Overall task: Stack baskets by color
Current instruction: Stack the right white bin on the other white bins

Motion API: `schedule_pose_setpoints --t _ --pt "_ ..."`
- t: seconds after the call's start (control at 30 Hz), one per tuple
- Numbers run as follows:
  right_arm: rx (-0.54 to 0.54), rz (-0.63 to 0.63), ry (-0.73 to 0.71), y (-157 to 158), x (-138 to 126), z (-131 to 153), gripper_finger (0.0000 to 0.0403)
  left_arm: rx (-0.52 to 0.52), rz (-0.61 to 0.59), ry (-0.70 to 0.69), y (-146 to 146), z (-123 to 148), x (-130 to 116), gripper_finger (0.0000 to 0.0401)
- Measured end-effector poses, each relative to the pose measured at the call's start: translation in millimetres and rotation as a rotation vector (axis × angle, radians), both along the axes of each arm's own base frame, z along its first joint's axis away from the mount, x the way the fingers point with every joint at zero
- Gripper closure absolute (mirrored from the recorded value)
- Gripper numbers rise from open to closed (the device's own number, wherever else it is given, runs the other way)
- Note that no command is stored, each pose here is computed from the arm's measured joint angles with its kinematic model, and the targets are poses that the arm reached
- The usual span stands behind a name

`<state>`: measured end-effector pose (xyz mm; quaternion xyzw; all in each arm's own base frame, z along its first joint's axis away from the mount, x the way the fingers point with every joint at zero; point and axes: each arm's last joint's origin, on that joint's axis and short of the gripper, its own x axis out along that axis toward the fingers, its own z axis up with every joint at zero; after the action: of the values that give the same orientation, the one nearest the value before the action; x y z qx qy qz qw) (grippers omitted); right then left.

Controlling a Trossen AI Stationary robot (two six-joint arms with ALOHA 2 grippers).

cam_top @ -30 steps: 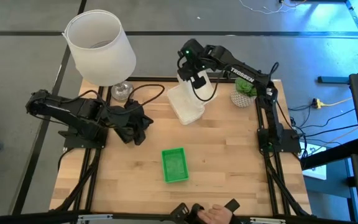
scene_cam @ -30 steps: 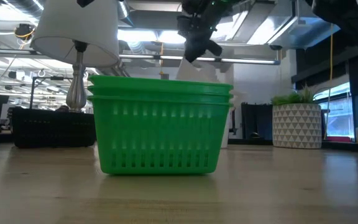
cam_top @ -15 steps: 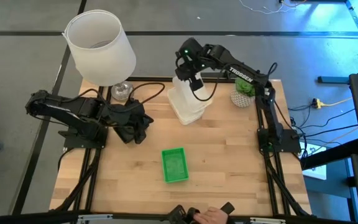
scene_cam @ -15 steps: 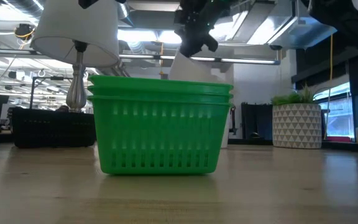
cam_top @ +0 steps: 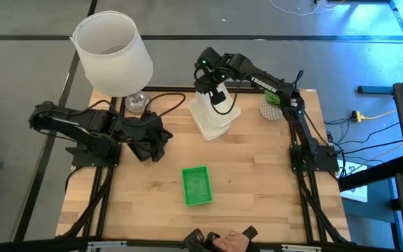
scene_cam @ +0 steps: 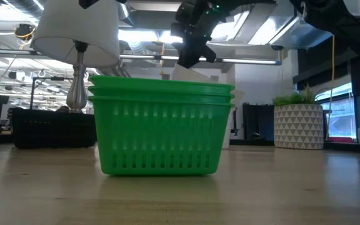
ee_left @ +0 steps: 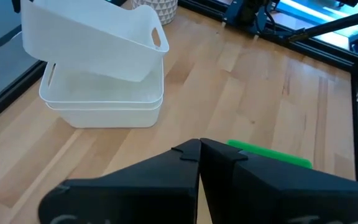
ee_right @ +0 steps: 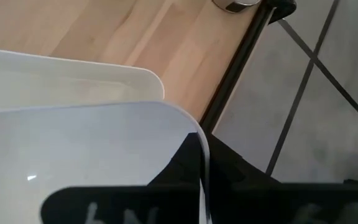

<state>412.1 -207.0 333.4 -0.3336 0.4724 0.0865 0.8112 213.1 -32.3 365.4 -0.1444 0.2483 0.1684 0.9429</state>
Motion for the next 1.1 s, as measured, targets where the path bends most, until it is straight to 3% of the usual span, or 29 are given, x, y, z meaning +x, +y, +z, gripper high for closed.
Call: schedule_pose_setpoints --t 0.3,0.7,1.1 --pt "-0.028 0.012 -0.038 8 6 7 0.0403 -0.010 -0.016 0.003 0 0 0 0.0401" --pt "0.051 -0.064 -0.005 9 4 -1 0.0400 -0.009 -0.017 0.013 0 -1 0 0.0401" --pt "0.063 -0.069 0.003 11 4 -1 0.0320 -0.010 -0.018 0.013 0 -1 0 0.0401"
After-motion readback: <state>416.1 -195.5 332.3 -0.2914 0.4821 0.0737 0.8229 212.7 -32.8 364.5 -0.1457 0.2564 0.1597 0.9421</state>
